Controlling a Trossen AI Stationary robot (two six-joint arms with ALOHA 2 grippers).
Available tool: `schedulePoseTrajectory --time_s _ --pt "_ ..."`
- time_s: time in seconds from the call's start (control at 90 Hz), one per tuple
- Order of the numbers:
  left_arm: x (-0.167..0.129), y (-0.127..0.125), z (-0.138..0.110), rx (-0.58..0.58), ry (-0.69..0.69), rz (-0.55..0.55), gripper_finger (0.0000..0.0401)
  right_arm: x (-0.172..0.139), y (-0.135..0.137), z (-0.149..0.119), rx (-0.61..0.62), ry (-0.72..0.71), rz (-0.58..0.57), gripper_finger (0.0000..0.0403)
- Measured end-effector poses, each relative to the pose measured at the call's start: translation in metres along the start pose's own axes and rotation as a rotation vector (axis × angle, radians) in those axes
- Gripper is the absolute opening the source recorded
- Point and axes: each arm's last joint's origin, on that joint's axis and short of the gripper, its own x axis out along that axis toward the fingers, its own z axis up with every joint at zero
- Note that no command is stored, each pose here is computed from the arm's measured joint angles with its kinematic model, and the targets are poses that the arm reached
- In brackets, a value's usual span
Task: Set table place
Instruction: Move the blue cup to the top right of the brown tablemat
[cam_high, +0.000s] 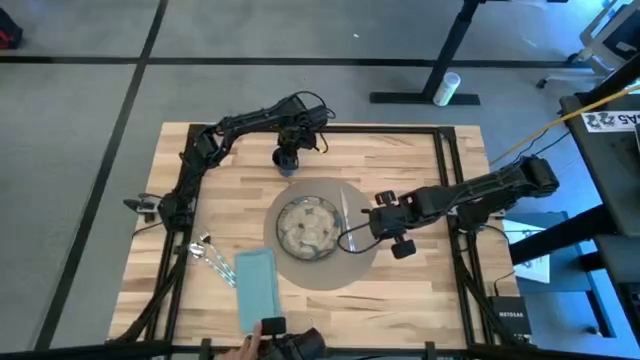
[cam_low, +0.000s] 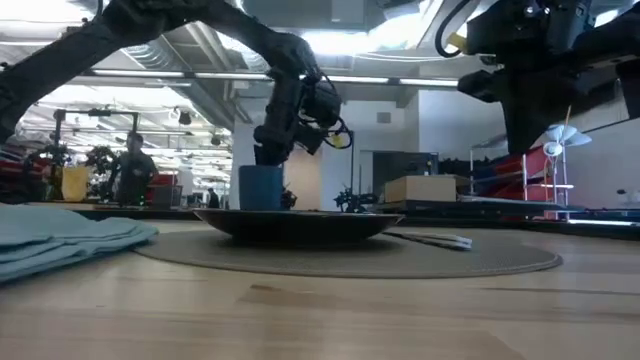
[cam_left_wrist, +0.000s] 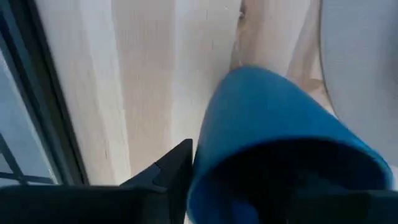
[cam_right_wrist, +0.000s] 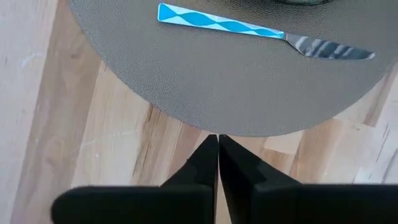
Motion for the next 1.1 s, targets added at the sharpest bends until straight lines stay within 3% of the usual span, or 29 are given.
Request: schedulePoseTrajectory --time_s 0.567,0.911,1.1 --pt "-0.06 0.001 -0.018 -0.187 -0.11 0.042 0.0141 0.0 -0.001 0.001 -0.026 -0.007 -0.042 0.0" --pt "-0.112 -0.018 -0.046 -0.212 -0.252 0.089 0.0141 0.0 -0.004 0.007 -0.119 -0.063 -0.097 0.0" --pt "-0.145 -0.032 -0.07 -0.255 -0.349 0.11 0.0141 -0.002 -0.007 0.018 -0.196 -0.157 -0.199 0.0"
